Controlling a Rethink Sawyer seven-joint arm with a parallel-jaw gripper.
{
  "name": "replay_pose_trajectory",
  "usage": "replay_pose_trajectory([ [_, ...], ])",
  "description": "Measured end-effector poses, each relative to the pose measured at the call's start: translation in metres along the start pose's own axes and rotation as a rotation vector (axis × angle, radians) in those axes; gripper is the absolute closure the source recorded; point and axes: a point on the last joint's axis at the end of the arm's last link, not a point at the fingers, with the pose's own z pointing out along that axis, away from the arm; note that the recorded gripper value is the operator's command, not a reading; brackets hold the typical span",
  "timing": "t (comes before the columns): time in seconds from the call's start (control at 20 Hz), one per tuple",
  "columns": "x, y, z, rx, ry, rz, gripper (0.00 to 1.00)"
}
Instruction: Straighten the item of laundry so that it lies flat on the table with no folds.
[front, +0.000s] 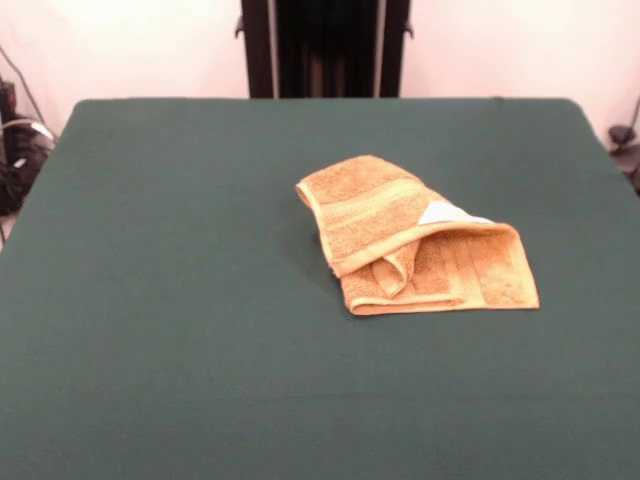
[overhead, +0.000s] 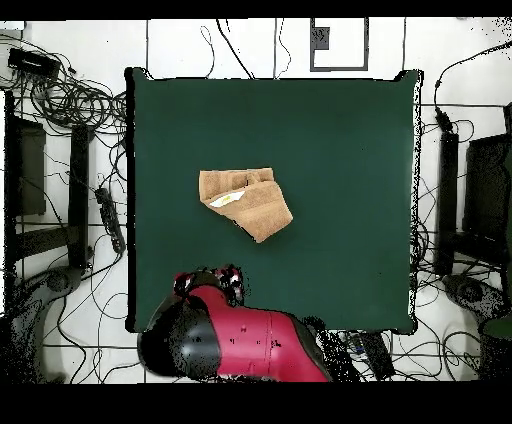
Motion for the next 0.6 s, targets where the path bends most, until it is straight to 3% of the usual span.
replay_pose_trajectory([
  [0.3,-0.015,-0.008,0.047,0.006,-0.002,0.004,0.0],
  [0.6,-0.023,-0.012,0.117,0.005,0.038,0.005,0.0],
])
